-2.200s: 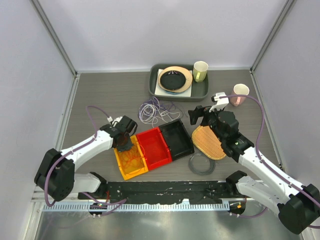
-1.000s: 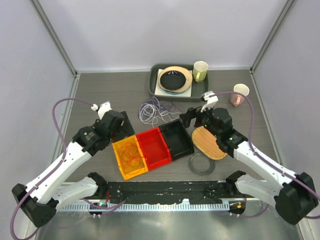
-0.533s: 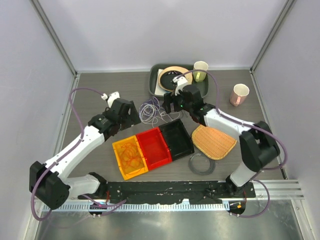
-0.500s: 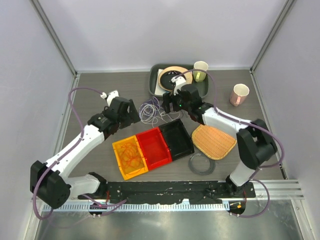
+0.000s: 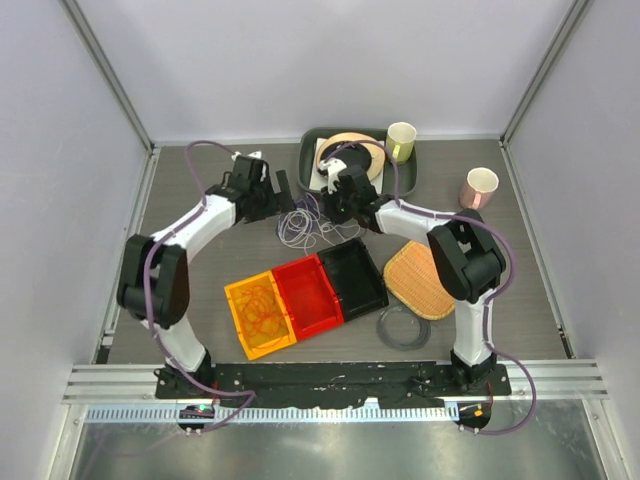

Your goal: Untangle the cables

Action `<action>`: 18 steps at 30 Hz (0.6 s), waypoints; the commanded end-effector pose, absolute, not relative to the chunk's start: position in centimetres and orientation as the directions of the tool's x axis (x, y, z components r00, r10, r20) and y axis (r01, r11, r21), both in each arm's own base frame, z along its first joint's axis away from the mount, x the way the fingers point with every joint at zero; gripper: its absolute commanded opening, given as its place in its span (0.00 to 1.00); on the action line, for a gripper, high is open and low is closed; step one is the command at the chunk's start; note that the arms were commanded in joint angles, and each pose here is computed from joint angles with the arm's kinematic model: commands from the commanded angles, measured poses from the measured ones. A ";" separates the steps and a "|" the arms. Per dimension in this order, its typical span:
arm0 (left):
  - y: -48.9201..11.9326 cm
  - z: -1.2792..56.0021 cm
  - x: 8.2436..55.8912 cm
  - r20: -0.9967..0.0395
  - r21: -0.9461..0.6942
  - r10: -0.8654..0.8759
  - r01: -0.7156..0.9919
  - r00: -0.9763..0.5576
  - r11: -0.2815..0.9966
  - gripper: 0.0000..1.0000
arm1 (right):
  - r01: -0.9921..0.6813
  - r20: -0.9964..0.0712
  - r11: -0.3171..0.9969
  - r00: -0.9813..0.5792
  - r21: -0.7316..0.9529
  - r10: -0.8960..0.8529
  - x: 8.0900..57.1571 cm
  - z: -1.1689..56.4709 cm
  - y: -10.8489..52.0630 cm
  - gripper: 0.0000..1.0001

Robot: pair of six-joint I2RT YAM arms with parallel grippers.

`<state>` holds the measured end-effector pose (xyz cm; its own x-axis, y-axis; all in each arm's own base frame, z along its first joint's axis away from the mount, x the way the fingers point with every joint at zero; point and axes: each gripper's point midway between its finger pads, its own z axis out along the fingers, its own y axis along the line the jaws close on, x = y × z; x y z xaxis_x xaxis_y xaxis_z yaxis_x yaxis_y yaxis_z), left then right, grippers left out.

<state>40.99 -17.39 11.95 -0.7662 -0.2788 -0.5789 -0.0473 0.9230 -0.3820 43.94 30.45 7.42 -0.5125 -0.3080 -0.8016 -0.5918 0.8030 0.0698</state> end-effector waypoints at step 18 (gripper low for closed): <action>-12.0 10.5 46.4 -0.609 -0.163 -0.320 -0.280 -0.725 0.946 0.00 | -0.373 -0.979 0.928 -0.195 0.017 -0.061 42.5 25.6 24.3 0.01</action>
